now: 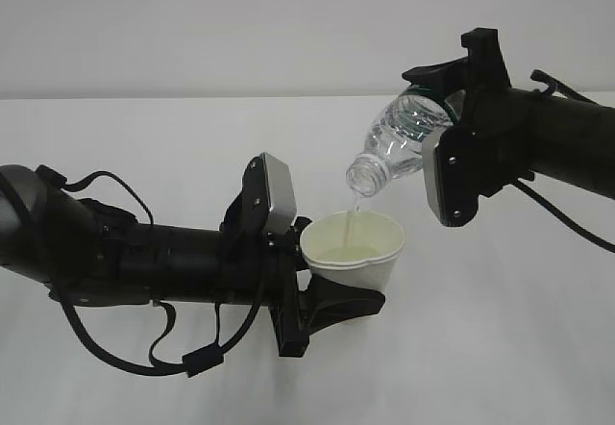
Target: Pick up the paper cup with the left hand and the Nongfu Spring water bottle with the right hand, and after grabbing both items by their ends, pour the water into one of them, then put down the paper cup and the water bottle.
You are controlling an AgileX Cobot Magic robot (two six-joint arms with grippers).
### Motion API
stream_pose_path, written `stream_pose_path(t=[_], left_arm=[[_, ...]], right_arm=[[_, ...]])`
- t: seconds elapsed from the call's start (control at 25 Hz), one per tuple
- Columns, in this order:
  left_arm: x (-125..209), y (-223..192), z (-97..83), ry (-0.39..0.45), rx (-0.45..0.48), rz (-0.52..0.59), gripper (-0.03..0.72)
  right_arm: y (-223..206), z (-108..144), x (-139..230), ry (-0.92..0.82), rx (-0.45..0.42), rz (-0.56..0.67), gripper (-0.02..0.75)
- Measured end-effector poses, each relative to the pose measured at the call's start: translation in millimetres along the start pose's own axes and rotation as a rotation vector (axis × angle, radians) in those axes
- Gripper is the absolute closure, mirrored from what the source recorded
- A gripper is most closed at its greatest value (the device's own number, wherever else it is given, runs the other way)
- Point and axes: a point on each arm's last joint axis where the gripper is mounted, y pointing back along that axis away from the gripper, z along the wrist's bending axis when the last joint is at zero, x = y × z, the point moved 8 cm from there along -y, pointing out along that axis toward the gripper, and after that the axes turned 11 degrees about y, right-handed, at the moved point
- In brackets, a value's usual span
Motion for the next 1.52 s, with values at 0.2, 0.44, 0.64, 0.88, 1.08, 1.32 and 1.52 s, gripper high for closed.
stream_pose_path(t=[0.2,0.44,0.64,0.88,1.08,1.32,1.52], left_arm=[[0.0,0.0,0.0,0.000,0.000,0.000,0.271],[0.0,0.0,0.0,0.000,0.000,0.000,0.271],[0.0,0.0,0.0,0.000,0.000,0.000,0.271],[0.0,0.0,0.0,0.000,0.000,0.000,0.271],[-0.2,0.0,0.2,0.001,-0.001,-0.001,0.271],[-2.3,0.1,2.6,0.012,-0.015,-0.013,0.272],[-2.4,0.1,2.8,0.013,-0.016,-0.014,0.272]], right_arm=[[0.0,0.0,-0.1,0.005,0.000,0.000,0.266],[0.0,0.0,-0.1,0.007,0.000,0.000,0.266],[-0.1,-0.2,0.1,0.010,0.001,0.000,0.266],[-0.6,-1.2,0.9,0.015,0.000,0.001,0.266],[-2.1,-4.0,3.2,0.020,0.001,0.005,0.277],[-2.1,-3.2,3.0,0.023,-0.004,0.003,0.280],[-2.1,-2.9,2.8,0.024,-0.005,0.002,0.281]])
